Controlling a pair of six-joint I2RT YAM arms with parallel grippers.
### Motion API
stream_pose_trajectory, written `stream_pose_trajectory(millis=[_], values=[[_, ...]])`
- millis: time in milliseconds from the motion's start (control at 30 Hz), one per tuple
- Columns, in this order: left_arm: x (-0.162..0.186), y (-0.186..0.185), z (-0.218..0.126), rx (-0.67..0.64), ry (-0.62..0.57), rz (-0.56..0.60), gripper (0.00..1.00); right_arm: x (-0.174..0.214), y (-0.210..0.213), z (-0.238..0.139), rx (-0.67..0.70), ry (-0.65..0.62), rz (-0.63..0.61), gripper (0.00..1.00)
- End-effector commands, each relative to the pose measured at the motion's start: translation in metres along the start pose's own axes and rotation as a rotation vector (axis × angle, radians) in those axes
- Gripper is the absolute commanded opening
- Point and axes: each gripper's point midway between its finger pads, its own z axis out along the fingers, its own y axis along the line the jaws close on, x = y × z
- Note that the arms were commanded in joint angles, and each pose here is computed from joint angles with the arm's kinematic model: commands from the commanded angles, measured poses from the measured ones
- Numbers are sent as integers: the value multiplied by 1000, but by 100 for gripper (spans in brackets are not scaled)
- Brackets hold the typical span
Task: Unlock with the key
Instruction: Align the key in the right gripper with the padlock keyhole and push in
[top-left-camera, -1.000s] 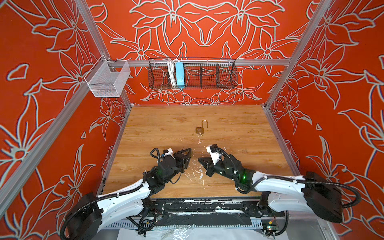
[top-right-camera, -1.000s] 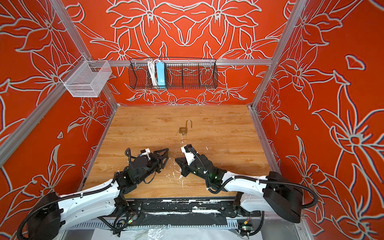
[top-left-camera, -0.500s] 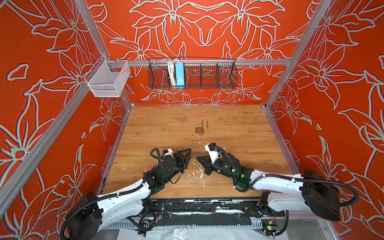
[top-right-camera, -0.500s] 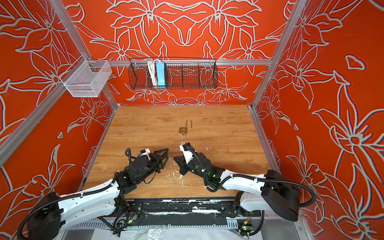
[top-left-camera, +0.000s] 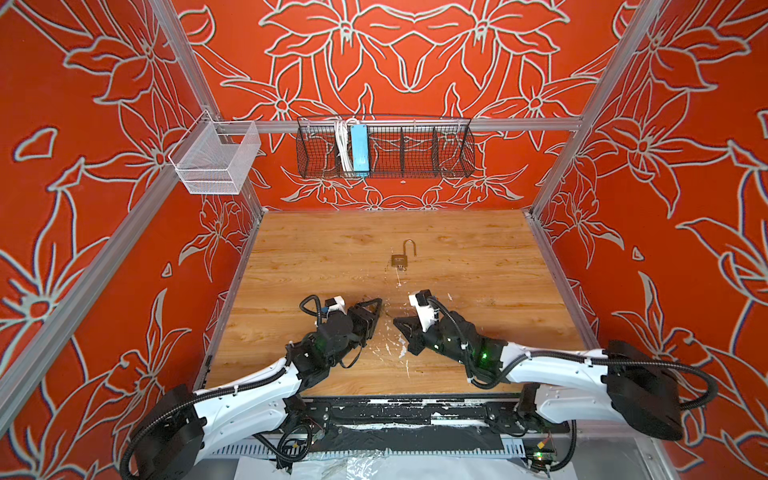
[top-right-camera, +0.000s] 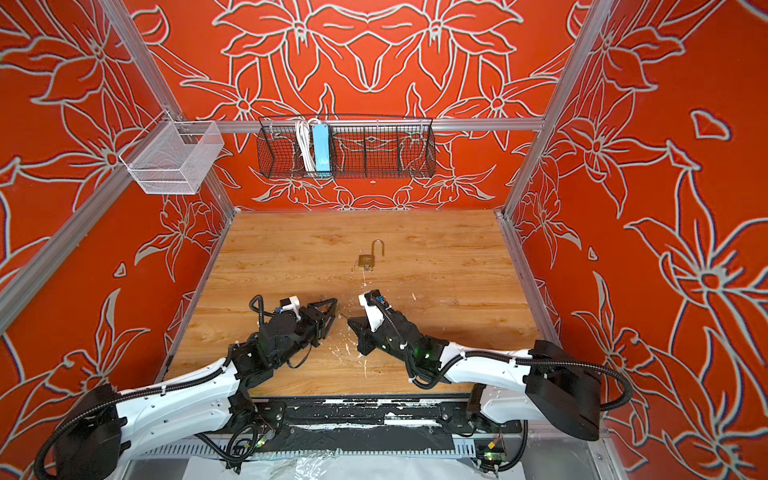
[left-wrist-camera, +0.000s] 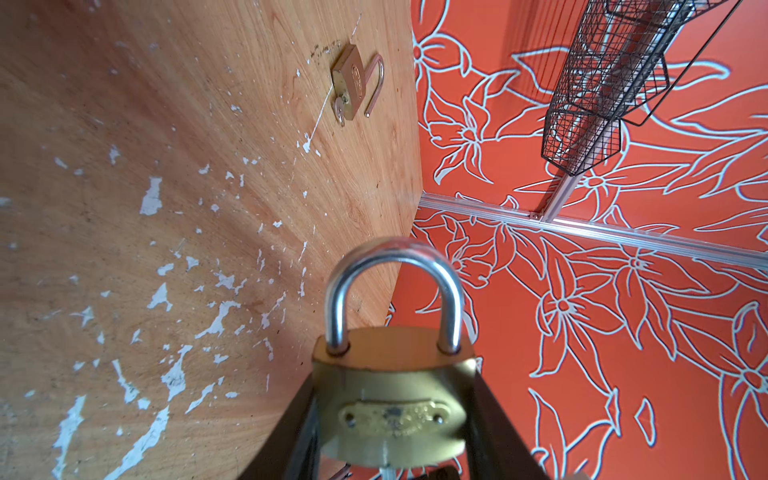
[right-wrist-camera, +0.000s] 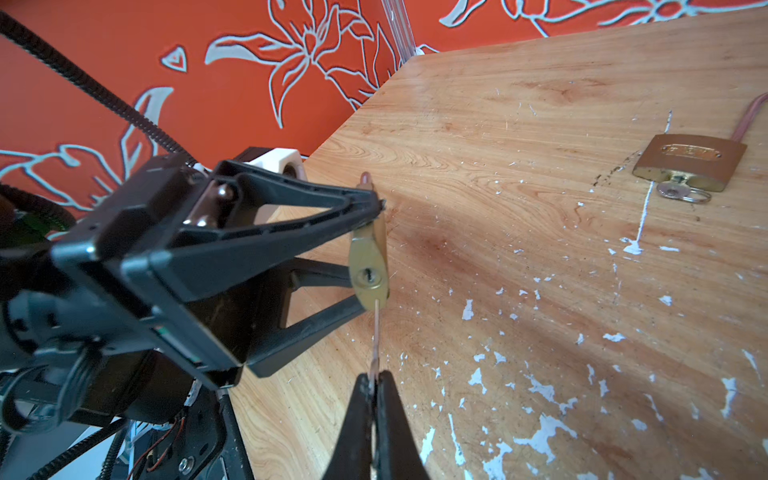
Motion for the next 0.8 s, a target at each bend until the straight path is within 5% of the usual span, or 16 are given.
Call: stream_pose_trajectory(millis=[0, 367, 767], values=[[0, -21, -2, 76, -11, -4, 0, -19, 8, -3, 26, -61, 33, 0], [-1, -21, -4, 77, -13, -8, 0, -21, 3, 3, 149, -27, 19, 0], [-2, -19, -6, 76, -17, -12, 0, -15, 7, 9, 127, -4, 31, 0]])
